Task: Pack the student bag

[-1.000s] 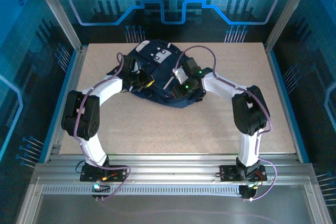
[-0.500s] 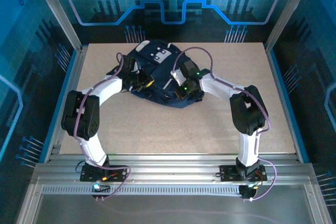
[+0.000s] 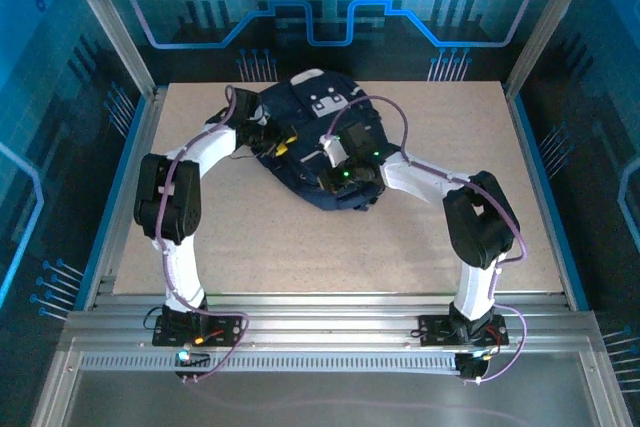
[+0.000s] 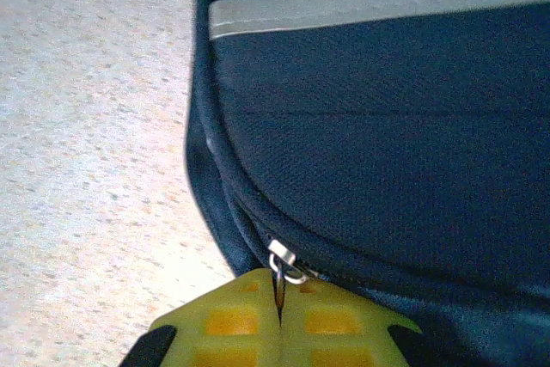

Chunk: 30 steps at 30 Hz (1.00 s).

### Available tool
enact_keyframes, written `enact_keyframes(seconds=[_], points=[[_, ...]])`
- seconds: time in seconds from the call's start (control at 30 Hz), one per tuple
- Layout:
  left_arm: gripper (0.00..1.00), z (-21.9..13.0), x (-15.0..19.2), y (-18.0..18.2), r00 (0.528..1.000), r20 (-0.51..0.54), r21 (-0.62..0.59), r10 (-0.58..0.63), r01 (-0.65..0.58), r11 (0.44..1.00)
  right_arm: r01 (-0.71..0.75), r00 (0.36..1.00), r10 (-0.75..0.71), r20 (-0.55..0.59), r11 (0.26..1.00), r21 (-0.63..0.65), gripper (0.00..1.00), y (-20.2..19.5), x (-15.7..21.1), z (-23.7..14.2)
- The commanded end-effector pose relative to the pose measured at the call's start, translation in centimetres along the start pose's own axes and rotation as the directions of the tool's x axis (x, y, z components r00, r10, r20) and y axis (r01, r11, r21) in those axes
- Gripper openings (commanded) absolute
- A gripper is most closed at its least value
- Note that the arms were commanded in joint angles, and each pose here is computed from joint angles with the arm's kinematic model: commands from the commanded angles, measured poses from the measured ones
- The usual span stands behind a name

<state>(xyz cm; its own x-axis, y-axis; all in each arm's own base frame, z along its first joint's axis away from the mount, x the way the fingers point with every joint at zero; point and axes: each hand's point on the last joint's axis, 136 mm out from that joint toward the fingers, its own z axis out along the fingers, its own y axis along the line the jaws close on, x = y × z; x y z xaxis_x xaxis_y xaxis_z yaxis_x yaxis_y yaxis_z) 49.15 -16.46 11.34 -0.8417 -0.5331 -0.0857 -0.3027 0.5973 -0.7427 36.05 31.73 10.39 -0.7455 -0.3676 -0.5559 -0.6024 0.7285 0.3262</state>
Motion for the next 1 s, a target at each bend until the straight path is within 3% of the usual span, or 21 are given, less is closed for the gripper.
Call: enact_keyframes(seconds=[0.0,0.1,0.13,0.4,0.63,0.7,0.77,0.93,0.97], points=[[0.65,-1.2,-2.4,-2.8,0.996,0.066,0.072,0.056,-0.061,0.996,0.000,1.000,0.000,-0.003,0.980,-0.197,0.00,6.1,-1.1,0.5],[0.83,-3.0,-2.1,-2.2,0.995,0.090,0.067,0.035,-0.042,0.997,-0.006,1.000,0.007,0.006,0.979,-0.202,0.00,6.5,-2.4,1.5],[0.84,-3.8,-1.8,-1.9,0.995,0.097,0.067,0.026,-0.032,0.997,-0.011,1.000,0.013,0.007,0.981,-0.193,0.00,6.4,-2.7,1.8],[0.84,-7.0,2.9,1.4,0.996,0.084,0.015,-0.016,0.015,1.000,-0.052,0.996,0.064,0.061,0.984,-0.169,0.00,5.7,-4.8,2.5],[0.73,-5.6,5.1,1.5,0.996,0.073,0.051,-0.057,0.054,0.997,-0.066,0.994,0.082,0.067,0.974,-0.219,0.00,6.8,-4.8,2.7],[0.66,-4.7,5.1,1.4,0.995,0.076,0.054,-0.061,0.057,0.997,-0.069,0.994,0.086,0.065,0.972,-0.225,0.00,7.1,-4.7,2.7],[0.52,-3.7,4.9,1.5,0.995,0.076,0.061,-0.067,0.062,0.996,-0.067,0.994,0.083,0.064,0.972,-0.224,0.00,7.3,-4.4,2.6],[0.00,-2.3,4.8,1.8,0.996,0.063,0.067,-0.068,0.063,0.996,-0.078,0.996,0.086,0.032,0.977,-0.197,0.00,7.0,-3.0,2.3],[0.00,-2.4,4.7,1.8,0.996,0.069,0.065,-0.059,0.054,0.996,-0.079,0.996,0.083,0.017,0.981,-0.178,0.00,6.6,-2.4,2.4]])
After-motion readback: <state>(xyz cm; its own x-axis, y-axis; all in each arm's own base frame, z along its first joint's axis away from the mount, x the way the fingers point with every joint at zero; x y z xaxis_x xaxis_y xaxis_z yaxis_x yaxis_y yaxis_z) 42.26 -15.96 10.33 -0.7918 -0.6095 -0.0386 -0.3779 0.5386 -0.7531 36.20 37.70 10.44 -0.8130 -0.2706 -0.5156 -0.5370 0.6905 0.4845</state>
